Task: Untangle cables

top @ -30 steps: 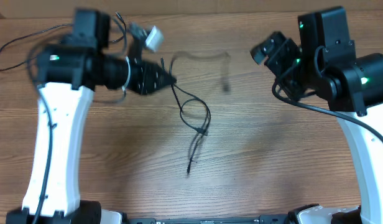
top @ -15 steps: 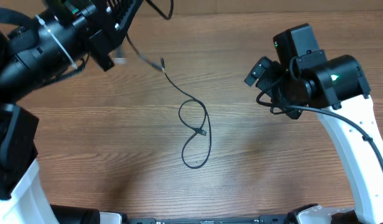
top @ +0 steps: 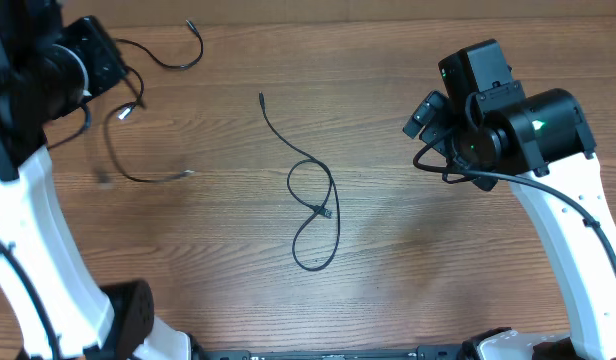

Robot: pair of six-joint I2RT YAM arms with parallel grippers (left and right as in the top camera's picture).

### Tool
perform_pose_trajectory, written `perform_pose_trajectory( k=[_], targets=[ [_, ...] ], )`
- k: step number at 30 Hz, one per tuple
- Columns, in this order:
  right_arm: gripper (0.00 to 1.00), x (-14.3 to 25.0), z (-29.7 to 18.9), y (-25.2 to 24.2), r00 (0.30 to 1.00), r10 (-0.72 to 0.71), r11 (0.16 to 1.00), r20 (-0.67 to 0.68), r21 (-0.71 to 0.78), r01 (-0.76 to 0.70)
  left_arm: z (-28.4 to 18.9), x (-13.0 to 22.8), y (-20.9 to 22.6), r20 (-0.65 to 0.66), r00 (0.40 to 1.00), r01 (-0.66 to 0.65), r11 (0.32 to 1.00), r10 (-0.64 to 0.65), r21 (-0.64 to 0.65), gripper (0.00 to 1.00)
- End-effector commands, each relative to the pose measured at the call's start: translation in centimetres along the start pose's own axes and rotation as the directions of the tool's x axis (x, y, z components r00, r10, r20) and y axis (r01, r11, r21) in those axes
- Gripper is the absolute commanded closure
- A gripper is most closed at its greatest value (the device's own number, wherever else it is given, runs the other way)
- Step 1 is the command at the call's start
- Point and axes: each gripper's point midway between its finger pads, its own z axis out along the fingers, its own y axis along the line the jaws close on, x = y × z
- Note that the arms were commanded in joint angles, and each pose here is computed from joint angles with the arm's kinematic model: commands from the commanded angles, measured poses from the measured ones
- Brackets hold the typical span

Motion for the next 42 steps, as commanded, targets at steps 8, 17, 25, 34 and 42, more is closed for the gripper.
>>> perform_pose_trajectory(
  k=[8, 17, 25, 34, 42],
  targets=[
    [0.00, -0.2, 0.1, -0.2, 1.000, -0.011, 1.000, 0.018, 0.015, 0.011, 5.6, -1.5, 1.8, -0.123, 0.983, 0.142, 0.988, -0.135, 0.057, 0.96],
    [0.00, -0.2, 0.1, -0.2, 1.000, -0.011, 1.000, 0.018, 0.015, 0.011, 5.0, -1.1, 0.6, -0.188, 0.970, 0.188, 0.967, -0.155, 0.175, 0.96],
    [0.00, -0.2, 0.1, -0.2, 1.000, -0.011, 1.000, 0.018, 0.015, 0.011, 8.5, -2.1, 11.6, -0.191, 0.900, 0.375, 0.919, -0.393, -0.124, 0.96],
    [0.00, -0.2, 0.1, -0.2, 1.000, -0.011, 1.000, 0.018, 0.015, 0.011, 14.5, -3.1, 21.9, -0.179, 0.797, 0.529, 0.810, -0.576, -0.254, 0.96],
    [0.00, -0.2, 0.1, -0.2, 1.000, -0.011, 1.000, 0.018, 0.015, 0.011, 16.9, -2.4, 36.2, 0.001, 0.733, 0.591, 0.636, -0.680, -0.496, 0.96]
  ],
)
